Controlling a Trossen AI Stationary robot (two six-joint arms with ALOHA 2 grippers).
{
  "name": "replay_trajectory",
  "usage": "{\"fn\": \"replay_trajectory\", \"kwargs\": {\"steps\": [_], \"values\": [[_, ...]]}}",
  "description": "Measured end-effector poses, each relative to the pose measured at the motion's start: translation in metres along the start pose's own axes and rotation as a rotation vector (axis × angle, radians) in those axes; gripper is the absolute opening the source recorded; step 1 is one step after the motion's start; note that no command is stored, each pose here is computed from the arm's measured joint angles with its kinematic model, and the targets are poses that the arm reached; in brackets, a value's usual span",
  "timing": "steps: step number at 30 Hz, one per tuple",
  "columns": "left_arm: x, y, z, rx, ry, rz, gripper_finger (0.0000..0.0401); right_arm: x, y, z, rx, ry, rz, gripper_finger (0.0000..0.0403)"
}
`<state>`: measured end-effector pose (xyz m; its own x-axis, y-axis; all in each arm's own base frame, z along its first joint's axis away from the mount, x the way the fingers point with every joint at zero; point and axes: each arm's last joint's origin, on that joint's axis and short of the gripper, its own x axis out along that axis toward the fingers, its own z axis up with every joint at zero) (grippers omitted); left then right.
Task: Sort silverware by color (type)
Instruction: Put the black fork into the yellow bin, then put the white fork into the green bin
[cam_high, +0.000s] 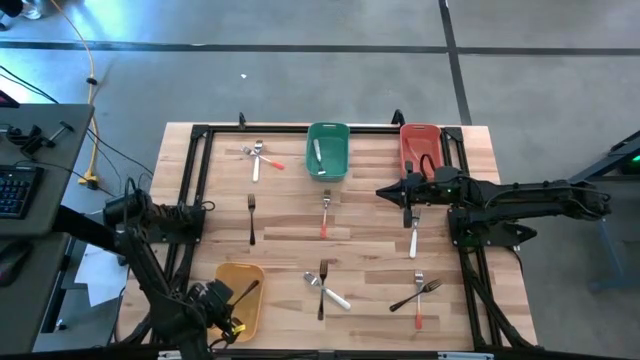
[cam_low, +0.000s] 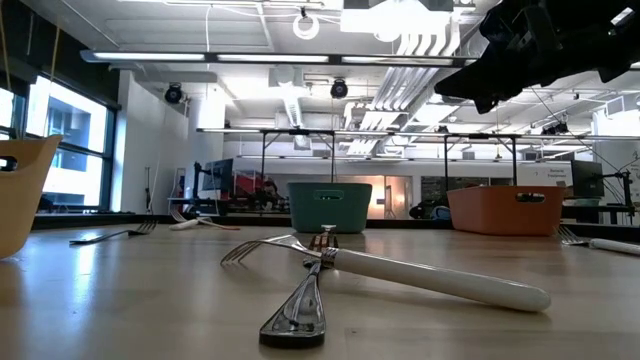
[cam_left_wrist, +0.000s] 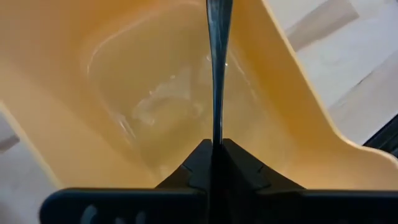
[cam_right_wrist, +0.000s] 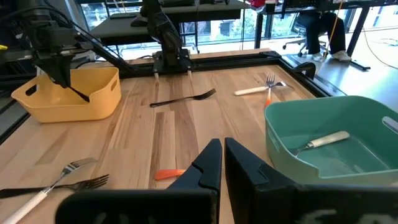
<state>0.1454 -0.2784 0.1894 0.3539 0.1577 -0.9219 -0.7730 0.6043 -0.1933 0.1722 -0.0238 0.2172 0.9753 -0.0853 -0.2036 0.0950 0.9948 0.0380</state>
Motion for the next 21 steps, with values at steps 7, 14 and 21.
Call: {"fn": "replay_trajectory", "kwargs": {"steps": [7,14,21], "values": [[0.002,-0.003,0.006,0.055,-0.003,-0.002,0.0062,0.0,0.0,0.0,0.0,0.0,0.0,0.0004],[0.005,-0.009,0.017,0.251,-0.116,-0.034,0.0063,0.0,0.0,0.0,0.0,0.0,0.0,0.0004],[0.009,-0.026,0.026,0.46,-0.195,-0.134,0.0006,0.0,0.0,-0.001,0.001,0.015,0.0,0.0004]]}}
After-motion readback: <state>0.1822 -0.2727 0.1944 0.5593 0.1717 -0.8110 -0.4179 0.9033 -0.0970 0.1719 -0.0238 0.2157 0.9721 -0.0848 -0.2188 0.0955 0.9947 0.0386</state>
